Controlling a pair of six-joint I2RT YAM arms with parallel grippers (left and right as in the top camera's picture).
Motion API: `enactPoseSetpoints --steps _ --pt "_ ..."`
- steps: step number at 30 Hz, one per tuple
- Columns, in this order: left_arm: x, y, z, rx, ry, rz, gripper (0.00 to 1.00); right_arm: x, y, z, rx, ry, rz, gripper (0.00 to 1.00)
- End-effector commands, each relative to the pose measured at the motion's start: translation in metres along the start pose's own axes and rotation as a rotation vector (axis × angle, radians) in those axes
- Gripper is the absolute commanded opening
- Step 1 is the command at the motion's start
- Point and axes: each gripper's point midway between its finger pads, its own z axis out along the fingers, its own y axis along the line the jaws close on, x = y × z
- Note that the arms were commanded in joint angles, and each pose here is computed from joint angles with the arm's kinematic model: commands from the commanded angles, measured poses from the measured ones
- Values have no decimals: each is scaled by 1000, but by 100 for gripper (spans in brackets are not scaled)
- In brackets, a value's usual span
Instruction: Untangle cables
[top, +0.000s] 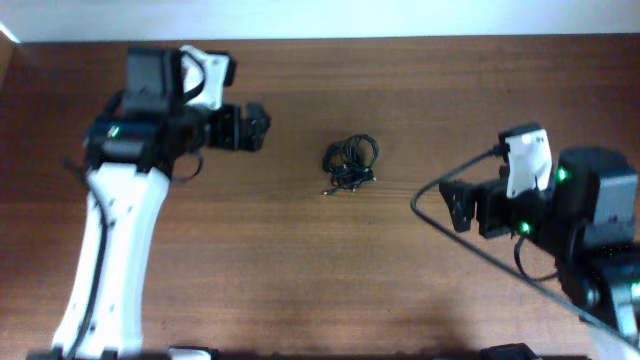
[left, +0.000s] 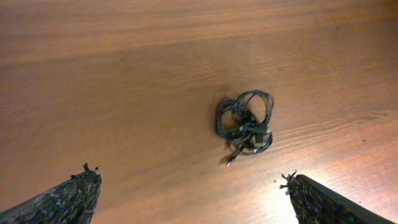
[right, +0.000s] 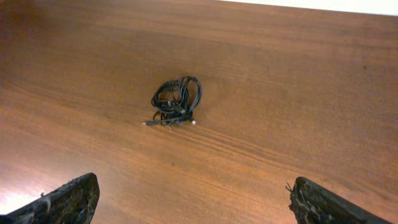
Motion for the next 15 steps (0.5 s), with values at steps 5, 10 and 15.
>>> enactPoseSetpoints --steps 5,10,15 --pt "-9 -11 98 66 91 23 99 -8 2 36 -57 111 42 99" --pt "19 -9 166 71 209 -120 90 11 5 61 -106 234 82 97" --pt "44 -30 228 96 269 -157 84 24 0 77 -104 314 107 83"
